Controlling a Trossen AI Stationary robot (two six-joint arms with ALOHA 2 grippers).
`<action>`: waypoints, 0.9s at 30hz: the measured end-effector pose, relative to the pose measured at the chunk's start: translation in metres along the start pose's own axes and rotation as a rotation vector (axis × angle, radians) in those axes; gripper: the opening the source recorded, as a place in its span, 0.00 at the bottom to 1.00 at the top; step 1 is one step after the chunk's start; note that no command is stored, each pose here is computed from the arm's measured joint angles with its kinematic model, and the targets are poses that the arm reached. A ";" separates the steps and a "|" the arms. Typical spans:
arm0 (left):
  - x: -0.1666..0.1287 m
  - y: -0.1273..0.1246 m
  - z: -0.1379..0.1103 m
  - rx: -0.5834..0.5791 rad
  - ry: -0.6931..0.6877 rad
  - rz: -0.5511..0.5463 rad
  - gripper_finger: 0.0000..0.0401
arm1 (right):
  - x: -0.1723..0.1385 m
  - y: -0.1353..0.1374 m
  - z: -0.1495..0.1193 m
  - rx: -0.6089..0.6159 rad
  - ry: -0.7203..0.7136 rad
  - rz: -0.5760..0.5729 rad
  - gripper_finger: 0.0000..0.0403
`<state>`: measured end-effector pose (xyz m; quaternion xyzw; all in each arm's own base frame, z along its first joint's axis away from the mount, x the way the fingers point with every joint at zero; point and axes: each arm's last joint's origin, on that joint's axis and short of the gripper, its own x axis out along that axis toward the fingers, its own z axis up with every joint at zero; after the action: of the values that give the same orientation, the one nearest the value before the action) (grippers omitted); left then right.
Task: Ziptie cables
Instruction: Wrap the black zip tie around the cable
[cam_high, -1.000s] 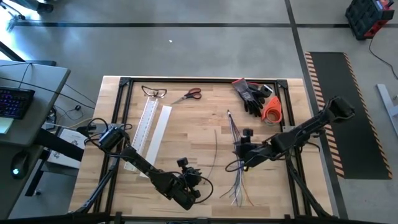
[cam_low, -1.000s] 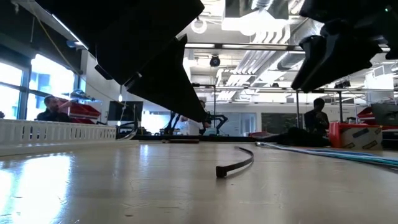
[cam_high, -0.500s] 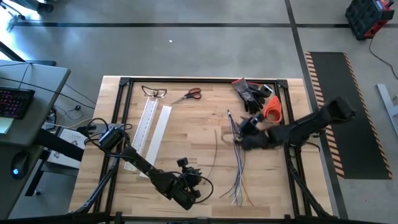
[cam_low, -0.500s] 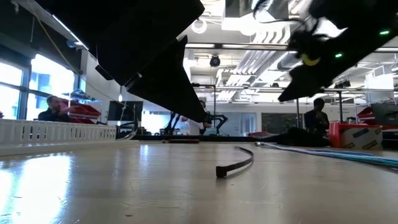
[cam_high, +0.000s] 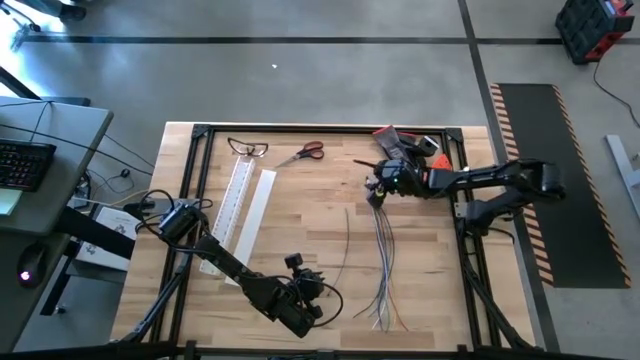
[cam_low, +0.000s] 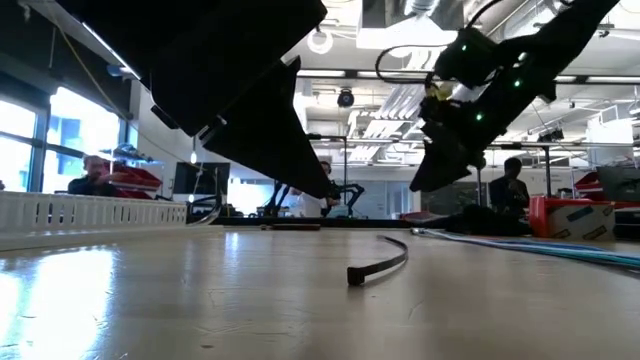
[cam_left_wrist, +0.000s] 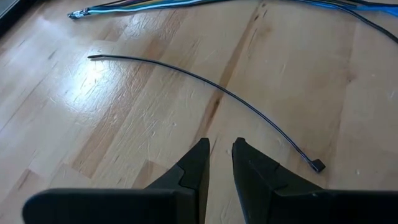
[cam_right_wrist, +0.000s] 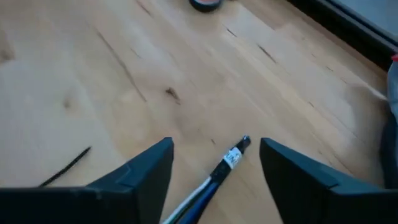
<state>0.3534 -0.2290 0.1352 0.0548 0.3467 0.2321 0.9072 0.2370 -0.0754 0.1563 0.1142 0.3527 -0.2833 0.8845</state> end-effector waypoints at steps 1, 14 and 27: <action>0.000 0.000 0.000 -0.001 0.000 0.000 0.13 | 0.004 -0.001 -0.002 0.012 0.016 -0.006 0.60; 0.000 -0.001 0.002 -0.020 -0.013 -0.011 0.13 | 0.056 -0.004 -0.014 0.044 0.098 -0.140 0.52; 0.000 -0.002 0.002 -0.029 -0.019 -0.016 0.13 | 0.064 -0.003 -0.023 0.043 0.152 -0.072 0.03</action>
<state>0.3559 -0.2306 0.1363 0.0410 0.3352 0.2294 0.9129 0.2602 -0.0960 0.0956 0.1416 0.4164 -0.3128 0.8419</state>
